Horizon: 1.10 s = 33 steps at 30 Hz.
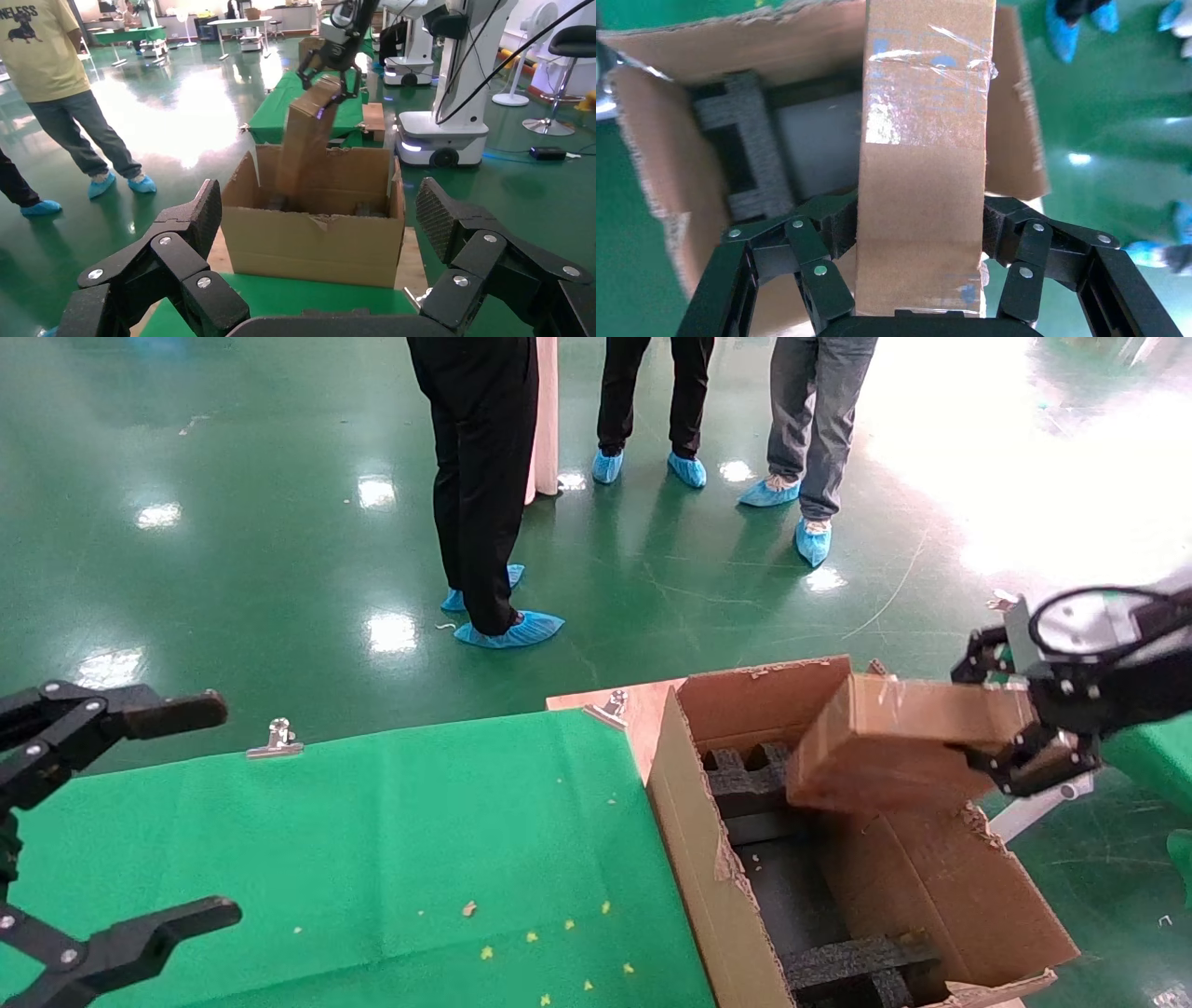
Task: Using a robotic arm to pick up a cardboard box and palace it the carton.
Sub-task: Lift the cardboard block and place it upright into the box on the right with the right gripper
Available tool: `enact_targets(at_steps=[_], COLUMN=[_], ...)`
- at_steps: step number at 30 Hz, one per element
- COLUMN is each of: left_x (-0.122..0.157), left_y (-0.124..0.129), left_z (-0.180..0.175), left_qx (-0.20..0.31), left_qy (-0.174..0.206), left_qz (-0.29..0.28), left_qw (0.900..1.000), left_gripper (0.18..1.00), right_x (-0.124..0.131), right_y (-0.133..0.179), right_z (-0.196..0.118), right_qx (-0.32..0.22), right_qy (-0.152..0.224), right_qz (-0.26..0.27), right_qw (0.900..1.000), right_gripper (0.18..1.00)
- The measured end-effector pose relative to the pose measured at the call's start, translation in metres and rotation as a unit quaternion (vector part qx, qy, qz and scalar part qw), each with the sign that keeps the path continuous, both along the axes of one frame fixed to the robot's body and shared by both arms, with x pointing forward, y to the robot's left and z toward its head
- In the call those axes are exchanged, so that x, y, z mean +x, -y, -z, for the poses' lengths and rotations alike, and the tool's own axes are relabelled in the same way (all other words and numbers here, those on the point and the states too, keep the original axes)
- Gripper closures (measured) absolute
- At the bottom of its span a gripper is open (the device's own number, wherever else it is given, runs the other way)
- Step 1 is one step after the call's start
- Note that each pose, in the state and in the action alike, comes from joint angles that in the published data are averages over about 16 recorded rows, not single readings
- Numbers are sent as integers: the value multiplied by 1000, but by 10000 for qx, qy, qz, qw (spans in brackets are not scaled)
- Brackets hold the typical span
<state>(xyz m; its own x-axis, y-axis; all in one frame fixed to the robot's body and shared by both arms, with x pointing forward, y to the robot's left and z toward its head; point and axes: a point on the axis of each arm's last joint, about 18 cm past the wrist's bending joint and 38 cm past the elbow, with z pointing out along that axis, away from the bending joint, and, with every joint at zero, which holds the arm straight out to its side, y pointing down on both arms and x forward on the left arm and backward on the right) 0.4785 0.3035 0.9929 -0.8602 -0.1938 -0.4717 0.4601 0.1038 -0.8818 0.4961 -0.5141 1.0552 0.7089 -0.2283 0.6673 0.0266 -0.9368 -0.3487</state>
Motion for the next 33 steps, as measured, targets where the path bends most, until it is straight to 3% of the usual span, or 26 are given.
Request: enact_targets(at_steps=[13, 20, 26, 33], left_x=[0, 0, 0, 0], left_y=[0, 0, 0, 0], left_z=[0, 0, 0, 0], left_qx=[-3, -3, -3, -3], left_qy=[-1, -1, -1, -1], left_qz=[0, 0, 0, 0], left_qw=[10000, 10000, 10000, 10000], left_gripper=[184, 184, 184, 184], right_x=[-1, 9, 17, 19], right_y=[14, 17, 24, 31], right_z=[19, 31, 49, 70], right_qx=[357, 956, 1714, 2468], right_qy=[-194, -392, -687, -899], right_qz=[331, 971, 1968, 3102], right_qw=[9986, 9899, 9629, 9137], right_gripper=[866, 867, 869, 870])
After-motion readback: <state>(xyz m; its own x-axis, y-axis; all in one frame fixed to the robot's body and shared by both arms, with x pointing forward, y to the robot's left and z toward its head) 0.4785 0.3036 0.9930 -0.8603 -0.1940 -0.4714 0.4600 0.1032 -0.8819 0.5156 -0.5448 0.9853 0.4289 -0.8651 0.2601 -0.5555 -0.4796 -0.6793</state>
